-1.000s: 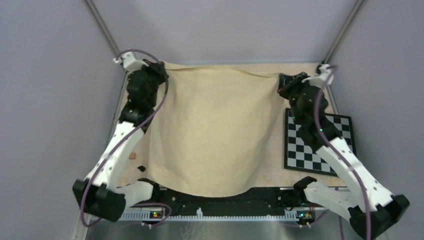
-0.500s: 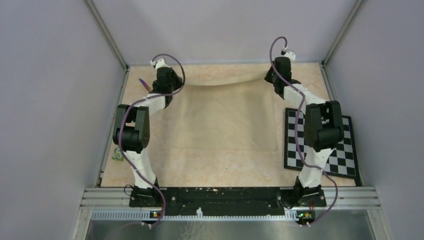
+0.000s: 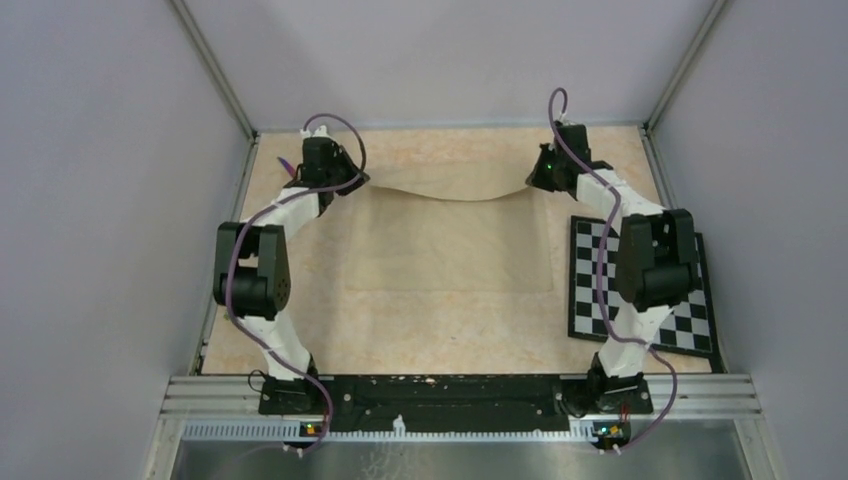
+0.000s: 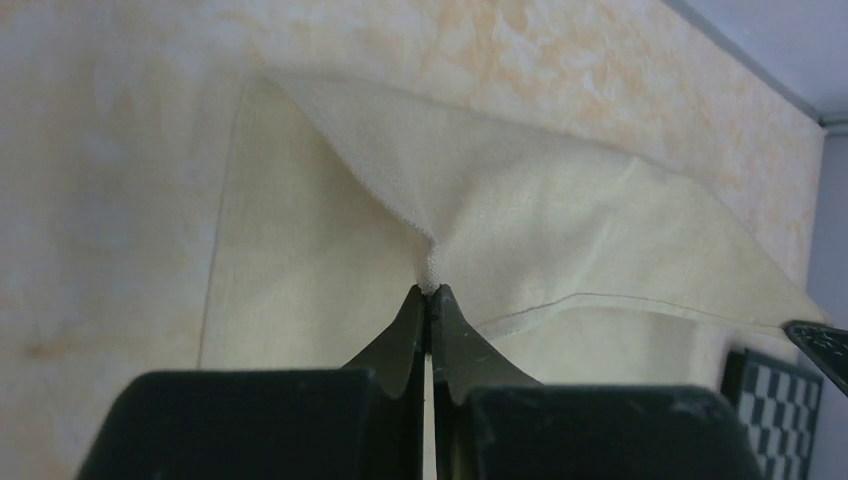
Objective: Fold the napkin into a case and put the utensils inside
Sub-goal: Fold and flatten the napkin at the center of the board.
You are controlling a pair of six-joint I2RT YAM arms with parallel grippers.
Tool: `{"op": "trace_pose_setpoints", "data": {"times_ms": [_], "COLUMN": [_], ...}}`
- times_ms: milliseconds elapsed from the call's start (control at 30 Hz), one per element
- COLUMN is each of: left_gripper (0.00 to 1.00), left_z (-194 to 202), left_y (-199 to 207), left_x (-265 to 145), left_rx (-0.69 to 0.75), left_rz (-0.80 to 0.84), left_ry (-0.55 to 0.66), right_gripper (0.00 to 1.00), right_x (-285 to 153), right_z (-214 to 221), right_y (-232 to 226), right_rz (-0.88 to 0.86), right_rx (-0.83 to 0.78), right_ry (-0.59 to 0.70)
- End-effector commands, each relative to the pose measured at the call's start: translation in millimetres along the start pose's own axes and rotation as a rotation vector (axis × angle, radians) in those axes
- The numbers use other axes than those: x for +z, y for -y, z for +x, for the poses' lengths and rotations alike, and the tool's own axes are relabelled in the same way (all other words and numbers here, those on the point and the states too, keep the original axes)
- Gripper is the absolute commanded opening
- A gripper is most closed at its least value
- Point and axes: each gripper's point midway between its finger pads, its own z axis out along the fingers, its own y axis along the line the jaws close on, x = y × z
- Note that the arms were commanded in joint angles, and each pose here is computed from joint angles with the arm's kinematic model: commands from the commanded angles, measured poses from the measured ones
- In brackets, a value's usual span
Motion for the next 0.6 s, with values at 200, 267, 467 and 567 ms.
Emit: {"op": "trace_pose_setpoints", "data": {"times_ms": [200, 267, 467, 567], "left_gripper": [0.00, 0.00, 0.00, 0.00], "left_z": [100.5, 124.9, 165.4, 171.8], "left_y": [-24.3, -33.0, -58.2, -65.4], "left_x": [-106.8, -117.6, -132.8, -135.7], "left_rx": [-0.080, -0.092, -0.104, -0.098], "left_rz": [-0.063, -0.059, -0.097, -0.119], "left_ry": [-0.281, -0.327, -0.378, -0.388], "right_gripper": [0.00, 0.00, 0.00, 0.00], "right_x": [-101.4, -110.8, -124.7, -128.3], "right_z": [87.3, 114.2, 156.3, 161.7], "right_y": [13.4, 18.9, 32.3, 36.5], "right_rz": [-0.033, -0.049, -0.057, -0.045], "right_rx": [0.047, 0.063, 0.088, 0.076], "right_ry": [-0.145, -0.182, -0.214, -0.223]}}
